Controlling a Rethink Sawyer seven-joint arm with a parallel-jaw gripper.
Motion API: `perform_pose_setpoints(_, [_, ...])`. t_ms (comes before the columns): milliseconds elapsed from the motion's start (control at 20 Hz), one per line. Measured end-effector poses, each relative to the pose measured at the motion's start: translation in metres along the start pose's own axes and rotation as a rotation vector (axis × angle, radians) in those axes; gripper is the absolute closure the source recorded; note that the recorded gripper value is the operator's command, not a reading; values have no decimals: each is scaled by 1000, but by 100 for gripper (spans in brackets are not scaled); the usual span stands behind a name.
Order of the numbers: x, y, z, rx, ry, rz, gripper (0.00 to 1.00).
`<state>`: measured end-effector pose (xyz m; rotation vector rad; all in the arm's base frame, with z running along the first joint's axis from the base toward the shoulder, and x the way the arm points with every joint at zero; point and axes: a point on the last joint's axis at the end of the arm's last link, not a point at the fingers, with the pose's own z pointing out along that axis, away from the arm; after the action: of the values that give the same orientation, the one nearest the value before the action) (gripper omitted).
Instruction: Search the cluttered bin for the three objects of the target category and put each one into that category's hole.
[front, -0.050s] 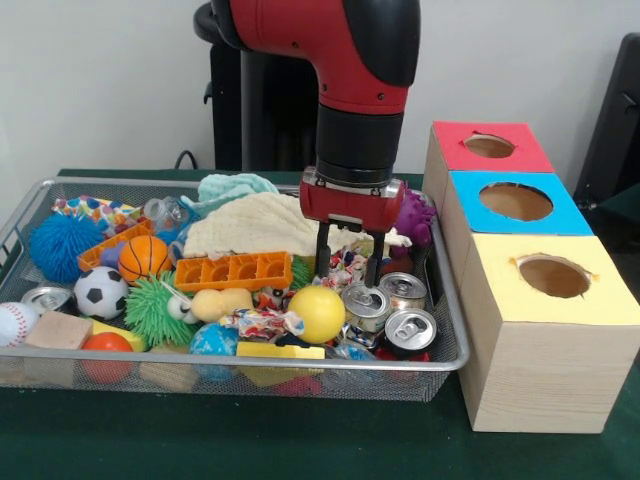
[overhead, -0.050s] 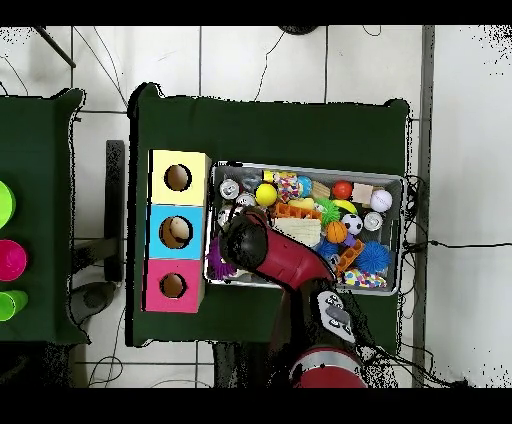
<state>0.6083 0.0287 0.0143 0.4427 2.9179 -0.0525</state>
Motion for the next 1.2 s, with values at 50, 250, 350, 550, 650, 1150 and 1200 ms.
perform_pose_setpoints(50, [0, 1, 0, 0, -1, -2, 0])
perform_pose_setpoints(250, [0, 4, 0, -1, -3, -8, 0])
perform_pose_setpoints(350, [0, 4, 1, -1, -2, -8, 0])
perform_pose_setpoints(550, [4, 4, 6, 1, 9, -8, 0])
perform_pose_setpoints(650, [8, 3, 10, 3, 17, -8, 0])
perform_pose_setpoints(1150, [14, -1, 24, 13, 37, -9, 0])
perform_pose_setpoints(1200, [15, -1, 24, 13, 37, -11, 0])
